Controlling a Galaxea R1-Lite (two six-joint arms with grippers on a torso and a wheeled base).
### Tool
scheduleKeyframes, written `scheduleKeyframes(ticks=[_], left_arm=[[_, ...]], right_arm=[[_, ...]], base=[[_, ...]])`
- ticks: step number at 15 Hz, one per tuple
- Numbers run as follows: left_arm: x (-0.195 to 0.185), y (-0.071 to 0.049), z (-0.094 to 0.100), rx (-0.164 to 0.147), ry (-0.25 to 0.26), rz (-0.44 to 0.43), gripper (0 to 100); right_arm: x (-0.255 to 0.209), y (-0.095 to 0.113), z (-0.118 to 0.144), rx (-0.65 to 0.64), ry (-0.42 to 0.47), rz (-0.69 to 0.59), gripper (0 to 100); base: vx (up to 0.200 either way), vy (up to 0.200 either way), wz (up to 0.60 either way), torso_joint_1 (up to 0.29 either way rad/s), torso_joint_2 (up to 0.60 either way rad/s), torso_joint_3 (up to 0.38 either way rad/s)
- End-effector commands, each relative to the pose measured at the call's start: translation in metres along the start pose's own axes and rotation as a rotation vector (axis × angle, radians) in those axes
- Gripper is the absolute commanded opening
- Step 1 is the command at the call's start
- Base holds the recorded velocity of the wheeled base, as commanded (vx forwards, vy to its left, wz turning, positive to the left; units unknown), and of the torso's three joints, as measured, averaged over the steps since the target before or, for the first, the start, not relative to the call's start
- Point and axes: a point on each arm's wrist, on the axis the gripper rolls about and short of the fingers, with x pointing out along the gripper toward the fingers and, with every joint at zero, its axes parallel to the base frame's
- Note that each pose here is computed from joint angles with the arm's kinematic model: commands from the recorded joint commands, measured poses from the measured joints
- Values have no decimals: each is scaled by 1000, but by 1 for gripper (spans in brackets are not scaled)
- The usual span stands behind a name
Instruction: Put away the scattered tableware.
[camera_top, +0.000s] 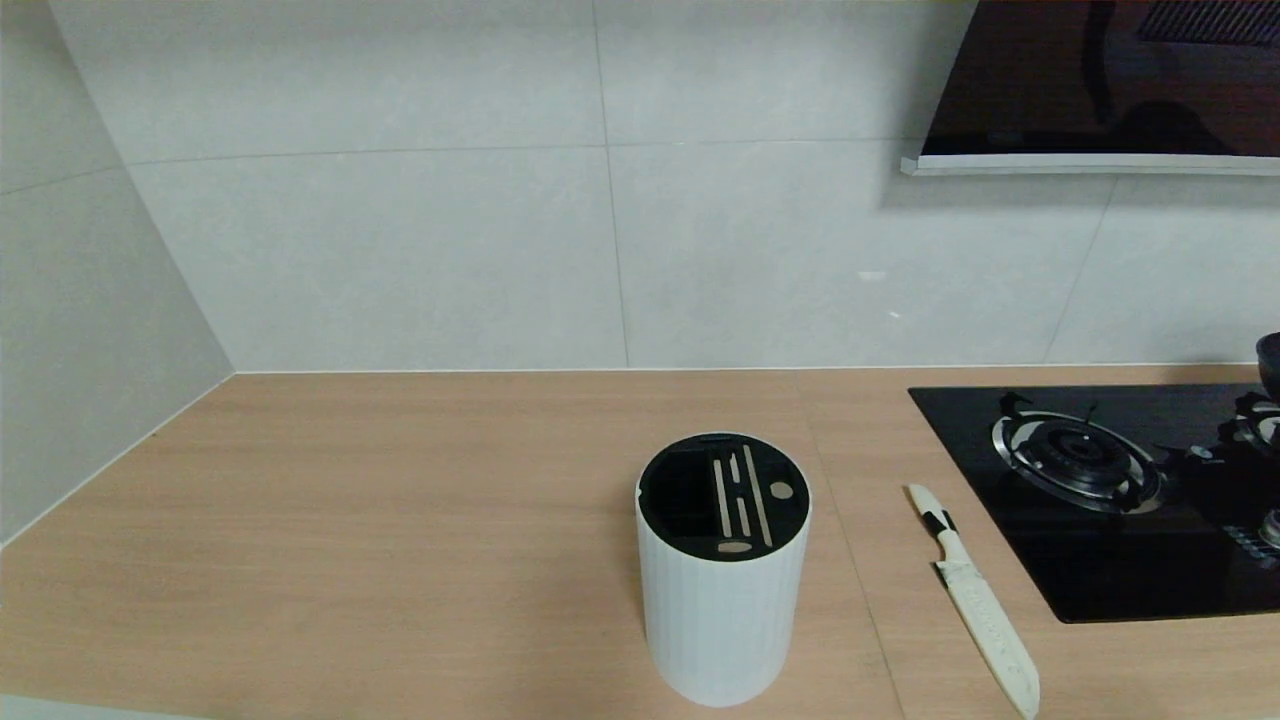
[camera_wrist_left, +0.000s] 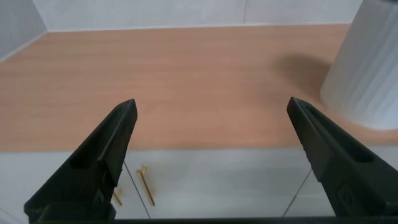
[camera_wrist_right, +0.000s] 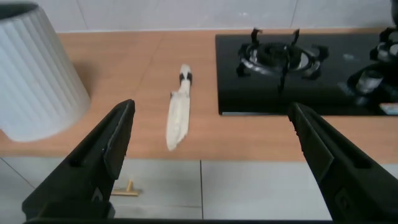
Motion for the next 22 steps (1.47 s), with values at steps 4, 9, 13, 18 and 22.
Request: scheduleKeyframes(ticks=[4,9,13,18,22], left_arm=[[0,0,0,0,1,1,100],[0,0,0,2,1,1,100],[0,0,0,2,1,1,100],[0,0,0,3,1,1,100],[0,0,0,2,1,1,100]], right_arm=[[0,0,0,2,1,1,100],[0,0,0,0,1,1,100],[0,0,0,-4,1,1,100],[0,0,0,-23,3,-2,100],[-6,1,26,-13,-97,11,100]], base=[[0,0,0,156,-319,-163],[0,0,0,5,-11,-5],[0,0,0,0,0,0],[0,0,0,0,0,0],[0,0,0,0,0,0]])
